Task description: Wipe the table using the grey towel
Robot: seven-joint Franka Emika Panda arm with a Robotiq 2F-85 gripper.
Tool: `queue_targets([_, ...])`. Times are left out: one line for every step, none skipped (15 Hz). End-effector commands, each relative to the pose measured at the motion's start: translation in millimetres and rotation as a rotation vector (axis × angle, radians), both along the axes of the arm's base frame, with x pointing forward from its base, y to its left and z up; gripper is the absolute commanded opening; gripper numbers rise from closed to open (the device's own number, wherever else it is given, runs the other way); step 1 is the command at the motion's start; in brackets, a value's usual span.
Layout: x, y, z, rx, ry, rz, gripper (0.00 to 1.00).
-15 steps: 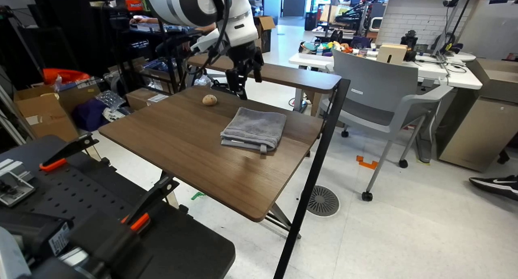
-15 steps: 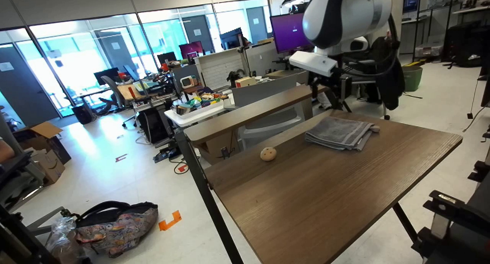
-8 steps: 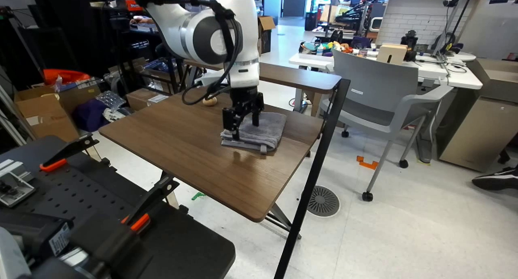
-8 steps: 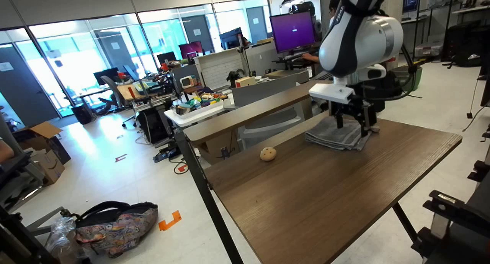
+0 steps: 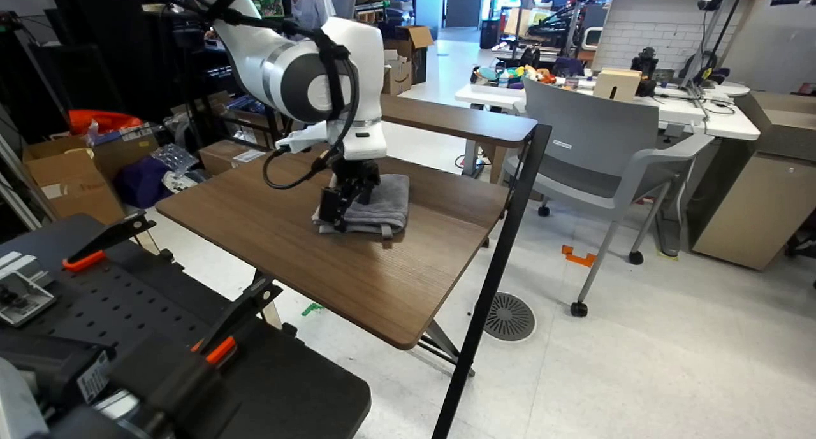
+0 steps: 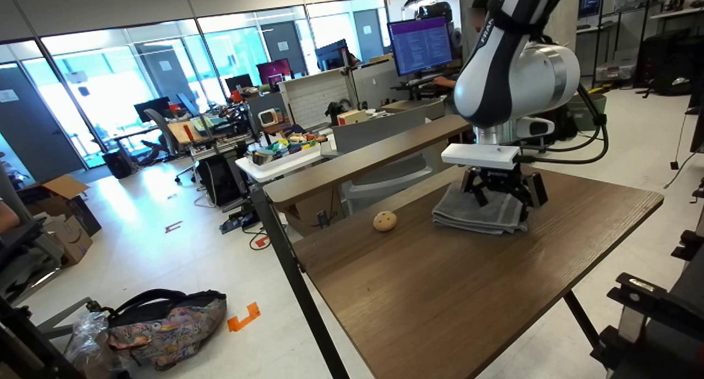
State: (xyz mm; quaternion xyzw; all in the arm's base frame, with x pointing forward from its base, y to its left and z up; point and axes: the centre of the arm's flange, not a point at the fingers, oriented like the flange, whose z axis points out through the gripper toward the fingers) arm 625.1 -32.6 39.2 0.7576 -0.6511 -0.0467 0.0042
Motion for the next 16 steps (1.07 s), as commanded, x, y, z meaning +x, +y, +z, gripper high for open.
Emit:
queue_targets([-65,62,2,0.046,0.071,0.181,1.0])
queue_targets([-77,81,-1,0.052,0.091,0.231,1.0])
queue_targets([-90,102,-4,0.066,0.11,0.281,1.0])
queue_targets([-104,125,-5,0.073,0.135,0.332,1.0])
queue_targets([-116,149,-8,0.081,0.154,0.383,1.0])
queue_targets([-125,168,-10,0.083,0.173,0.434,1.0])
queue_targets([-132,185,-15,0.081,0.193,0.483,1.0])
queue_targets([-137,199,-16,0.071,0.206,0.534,1.0])
queue_targets([-139,215,-20,0.066,0.22,0.586,1.0])
queue_targets([-139,231,-23,0.057,0.214,0.641,1.0])
queue_targets([-141,244,-23,0.048,0.21,0.692,1.0])
queue_targets([-139,254,-26,0.025,0.191,0.741,1.0])
queue_targets([-137,259,-24,0.013,0.187,0.774,1.0])
queue_targets([-134,261,-21,0.005,0.183,0.789,1.0])
queue_targets([-127,256,-18,-0.009,0.167,0.79,1.0])
queue_targets([-119,249,-15,-0.02,0.155,0.78,1.0])
